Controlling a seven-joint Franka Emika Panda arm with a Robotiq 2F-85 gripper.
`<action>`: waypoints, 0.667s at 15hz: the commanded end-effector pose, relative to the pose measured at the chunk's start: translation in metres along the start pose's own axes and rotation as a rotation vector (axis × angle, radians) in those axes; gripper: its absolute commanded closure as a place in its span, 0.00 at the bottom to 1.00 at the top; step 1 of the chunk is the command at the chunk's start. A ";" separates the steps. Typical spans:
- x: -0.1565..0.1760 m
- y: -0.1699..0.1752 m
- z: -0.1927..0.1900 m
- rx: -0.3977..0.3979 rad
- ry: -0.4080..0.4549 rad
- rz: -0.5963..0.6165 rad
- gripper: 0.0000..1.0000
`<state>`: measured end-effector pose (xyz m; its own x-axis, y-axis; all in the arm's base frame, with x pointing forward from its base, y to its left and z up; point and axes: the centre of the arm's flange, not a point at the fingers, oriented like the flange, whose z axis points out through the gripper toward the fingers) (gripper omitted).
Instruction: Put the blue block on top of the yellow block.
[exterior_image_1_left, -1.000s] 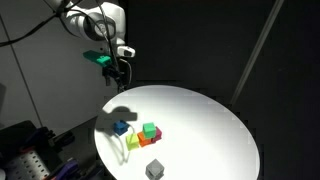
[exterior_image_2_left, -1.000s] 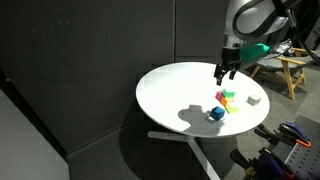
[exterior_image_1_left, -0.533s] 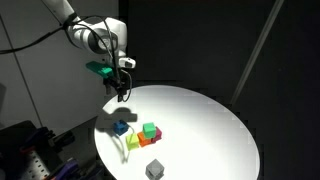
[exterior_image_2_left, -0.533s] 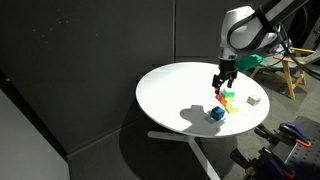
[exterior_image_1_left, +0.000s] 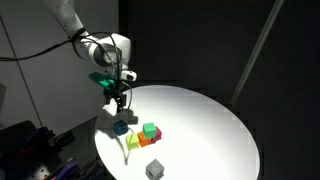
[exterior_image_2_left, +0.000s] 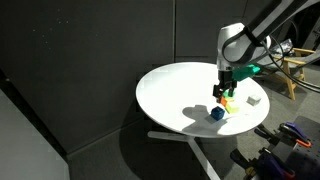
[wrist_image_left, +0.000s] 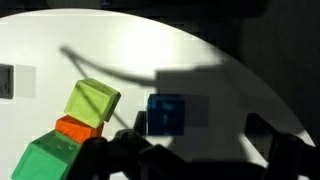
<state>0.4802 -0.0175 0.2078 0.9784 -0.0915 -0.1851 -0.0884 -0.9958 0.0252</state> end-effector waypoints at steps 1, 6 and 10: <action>0.013 0.008 0.012 -0.014 -0.004 0.026 0.00; 0.015 0.012 0.032 -0.021 -0.026 0.046 0.00; 0.018 0.011 0.045 -0.022 -0.012 0.051 0.00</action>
<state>0.4811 -0.0309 0.1680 0.9682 -0.1261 -0.2163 -0.1203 -0.9919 0.0396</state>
